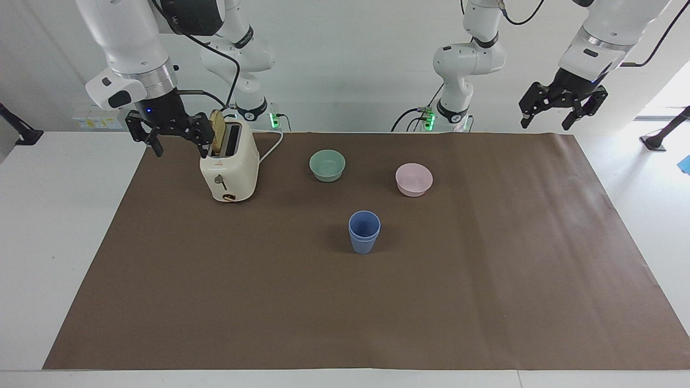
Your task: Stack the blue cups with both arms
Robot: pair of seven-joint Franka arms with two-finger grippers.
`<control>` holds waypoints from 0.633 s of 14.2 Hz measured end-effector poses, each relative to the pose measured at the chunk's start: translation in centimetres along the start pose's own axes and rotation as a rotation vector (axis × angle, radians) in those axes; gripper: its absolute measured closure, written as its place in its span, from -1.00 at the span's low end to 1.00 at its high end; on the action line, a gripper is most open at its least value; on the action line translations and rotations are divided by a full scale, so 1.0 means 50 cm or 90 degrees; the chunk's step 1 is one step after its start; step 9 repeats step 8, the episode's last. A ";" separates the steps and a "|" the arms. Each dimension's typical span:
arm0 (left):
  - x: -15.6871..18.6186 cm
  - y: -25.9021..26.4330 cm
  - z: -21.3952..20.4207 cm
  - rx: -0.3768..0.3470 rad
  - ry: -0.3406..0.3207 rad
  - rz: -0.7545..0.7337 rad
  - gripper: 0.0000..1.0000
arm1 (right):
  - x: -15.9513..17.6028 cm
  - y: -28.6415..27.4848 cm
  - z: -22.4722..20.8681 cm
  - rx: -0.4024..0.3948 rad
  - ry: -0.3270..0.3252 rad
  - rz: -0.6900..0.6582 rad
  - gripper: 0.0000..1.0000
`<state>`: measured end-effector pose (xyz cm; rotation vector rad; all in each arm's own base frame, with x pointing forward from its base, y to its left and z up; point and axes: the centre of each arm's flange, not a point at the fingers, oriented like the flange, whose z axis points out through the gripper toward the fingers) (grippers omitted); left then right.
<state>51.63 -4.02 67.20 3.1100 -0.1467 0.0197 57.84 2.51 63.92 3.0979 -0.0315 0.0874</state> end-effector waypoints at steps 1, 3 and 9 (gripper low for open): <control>0.000 -0.001 0.000 0.000 0.000 -0.001 -1.00 | 0.000 -0.002 0.000 0.001 0.000 -0.001 -1.00; 0.000 -0.001 0.000 0.000 0.000 -0.001 -1.00 | 0.000 -0.005 0.001 0.002 -0.001 -0.002 -1.00; 0.000 -0.001 0.000 0.000 0.000 -0.001 -1.00 | -0.002 -0.016 -0.002 0.006 0.000 -0.008 -1.00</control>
